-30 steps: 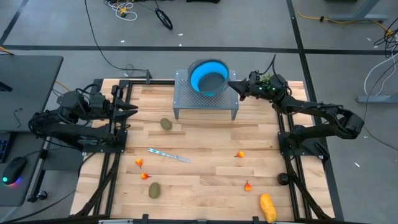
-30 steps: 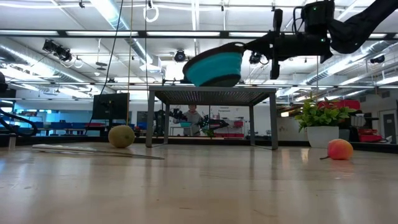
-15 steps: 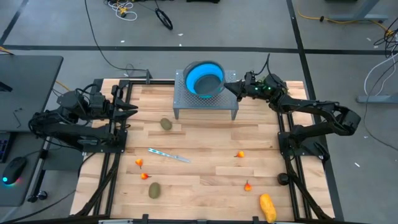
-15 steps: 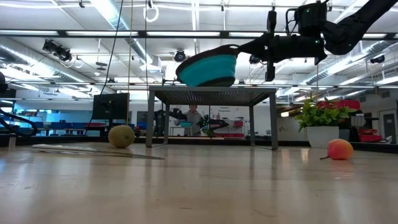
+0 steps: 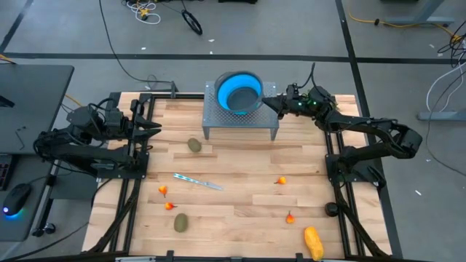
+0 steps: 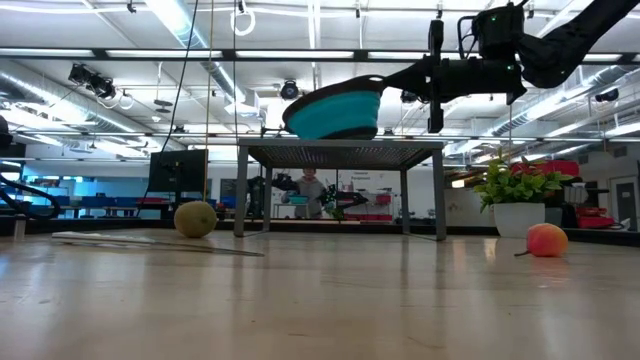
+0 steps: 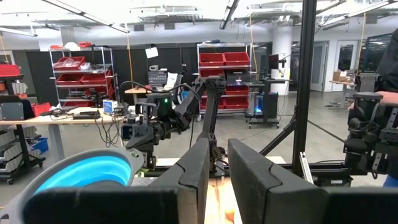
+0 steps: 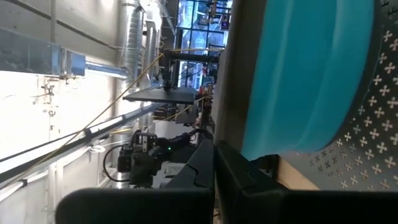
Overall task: Pick & Place Fruit
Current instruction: Put the blue bowl on the shelf
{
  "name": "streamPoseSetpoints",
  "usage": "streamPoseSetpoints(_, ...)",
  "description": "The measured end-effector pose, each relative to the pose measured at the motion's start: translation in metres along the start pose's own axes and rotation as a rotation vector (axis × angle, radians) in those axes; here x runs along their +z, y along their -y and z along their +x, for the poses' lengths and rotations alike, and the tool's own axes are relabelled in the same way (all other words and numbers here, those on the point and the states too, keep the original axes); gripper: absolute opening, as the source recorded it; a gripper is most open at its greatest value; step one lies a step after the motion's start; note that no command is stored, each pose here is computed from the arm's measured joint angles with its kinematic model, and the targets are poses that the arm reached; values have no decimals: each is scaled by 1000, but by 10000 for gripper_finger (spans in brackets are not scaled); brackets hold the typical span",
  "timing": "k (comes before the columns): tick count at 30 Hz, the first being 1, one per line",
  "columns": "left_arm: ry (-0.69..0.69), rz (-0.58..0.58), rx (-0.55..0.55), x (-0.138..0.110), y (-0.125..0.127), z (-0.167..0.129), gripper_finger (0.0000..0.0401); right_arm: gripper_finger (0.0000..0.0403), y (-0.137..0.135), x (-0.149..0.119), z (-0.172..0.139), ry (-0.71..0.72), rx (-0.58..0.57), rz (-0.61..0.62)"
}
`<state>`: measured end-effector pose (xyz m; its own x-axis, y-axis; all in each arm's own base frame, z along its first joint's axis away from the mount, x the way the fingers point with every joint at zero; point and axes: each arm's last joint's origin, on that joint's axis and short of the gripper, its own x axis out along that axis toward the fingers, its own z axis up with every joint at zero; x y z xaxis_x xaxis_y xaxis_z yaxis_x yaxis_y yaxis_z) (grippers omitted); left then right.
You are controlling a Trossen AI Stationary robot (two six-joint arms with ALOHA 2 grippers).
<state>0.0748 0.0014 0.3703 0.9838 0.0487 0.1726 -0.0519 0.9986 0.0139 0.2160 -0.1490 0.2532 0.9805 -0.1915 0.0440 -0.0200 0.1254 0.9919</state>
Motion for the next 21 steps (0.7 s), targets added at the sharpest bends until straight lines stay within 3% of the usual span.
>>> streamPoseSetpoints(10,0,0,0,0,0,0,68,2,0,0,0,3,-3,6)
streamPoseSetpoints(21,0,0,0,0,0,0,68,34,1,0,0,2,-10,24)
